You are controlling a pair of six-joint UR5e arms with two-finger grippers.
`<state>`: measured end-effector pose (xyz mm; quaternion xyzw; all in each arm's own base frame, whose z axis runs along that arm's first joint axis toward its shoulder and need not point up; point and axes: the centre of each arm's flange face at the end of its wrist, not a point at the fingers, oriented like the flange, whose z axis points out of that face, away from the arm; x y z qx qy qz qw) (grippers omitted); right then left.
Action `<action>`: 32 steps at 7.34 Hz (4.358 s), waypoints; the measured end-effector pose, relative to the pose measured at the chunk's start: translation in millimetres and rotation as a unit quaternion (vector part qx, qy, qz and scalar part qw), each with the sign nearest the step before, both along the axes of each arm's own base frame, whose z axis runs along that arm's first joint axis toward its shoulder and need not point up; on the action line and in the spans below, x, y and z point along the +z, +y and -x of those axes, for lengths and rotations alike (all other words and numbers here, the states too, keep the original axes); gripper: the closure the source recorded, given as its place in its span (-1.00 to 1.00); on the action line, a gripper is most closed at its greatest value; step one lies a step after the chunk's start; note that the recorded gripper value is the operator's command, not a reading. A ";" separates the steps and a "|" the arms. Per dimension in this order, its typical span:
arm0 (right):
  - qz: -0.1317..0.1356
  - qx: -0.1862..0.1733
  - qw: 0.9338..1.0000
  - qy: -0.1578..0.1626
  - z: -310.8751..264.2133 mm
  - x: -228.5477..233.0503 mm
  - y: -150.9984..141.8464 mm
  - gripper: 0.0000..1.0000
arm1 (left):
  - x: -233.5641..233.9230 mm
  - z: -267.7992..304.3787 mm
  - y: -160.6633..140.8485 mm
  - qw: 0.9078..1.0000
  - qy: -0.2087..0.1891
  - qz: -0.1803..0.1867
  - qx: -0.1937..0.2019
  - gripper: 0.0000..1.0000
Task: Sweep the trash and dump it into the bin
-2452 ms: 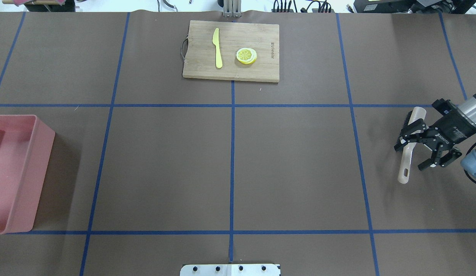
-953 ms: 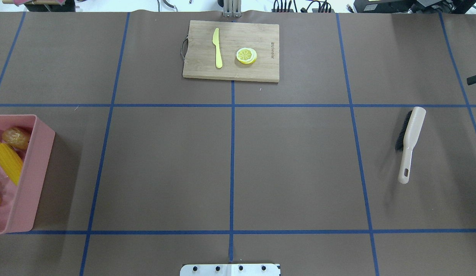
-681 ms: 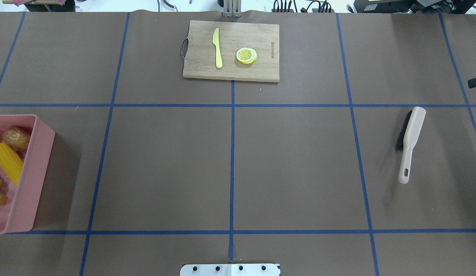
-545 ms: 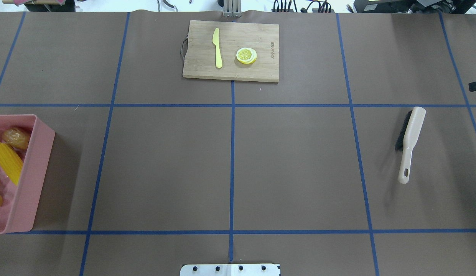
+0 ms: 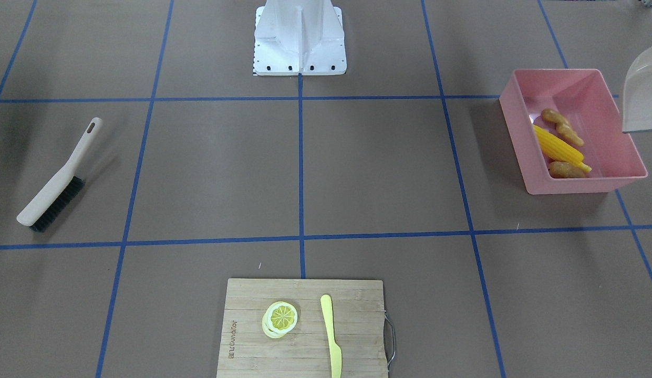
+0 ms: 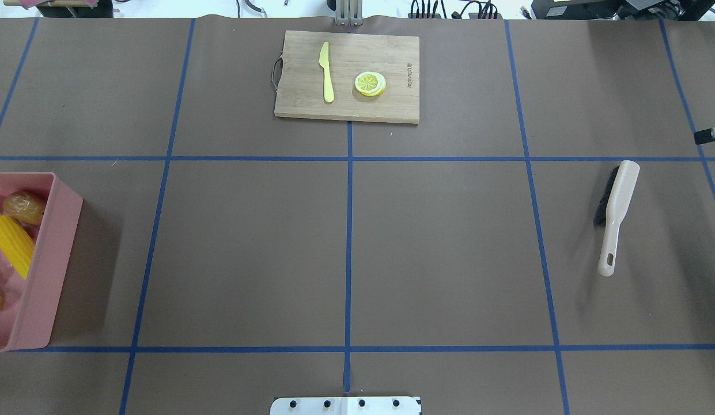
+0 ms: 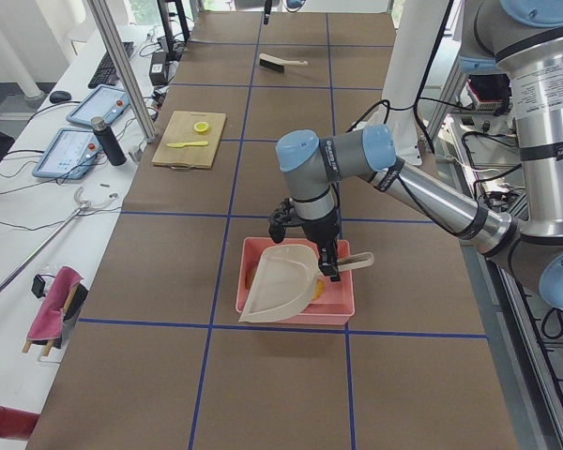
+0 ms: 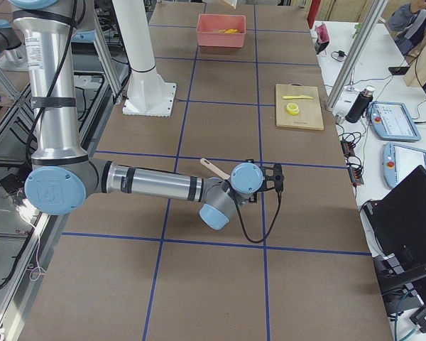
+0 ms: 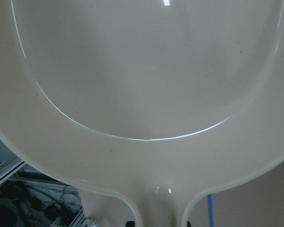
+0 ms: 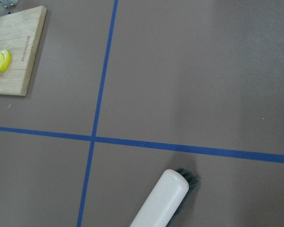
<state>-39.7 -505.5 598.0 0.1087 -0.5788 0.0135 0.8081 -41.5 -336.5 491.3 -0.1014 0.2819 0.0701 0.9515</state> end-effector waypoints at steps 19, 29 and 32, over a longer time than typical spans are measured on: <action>0.111 -0.034 0.950 0.292 -80.1 47.2 35.1 -1.00 | -118.9 -388.1 -68.0 0.720 0.186 -0.435 0.507 1.00; 0.130 -0.033 0.963 0.233 -92.8 52.8 75.3 -1.00 | -167.6 -500.4 -50.9 0.716 0.199 -0.460 0.486 -0.98; 0.139 -0.032 0.960 0.240 -93.5 61.0 76.6 -1.00 | -173.6 -495.1 -49.1 0.712 0.205 -0.471 0.480 -0.98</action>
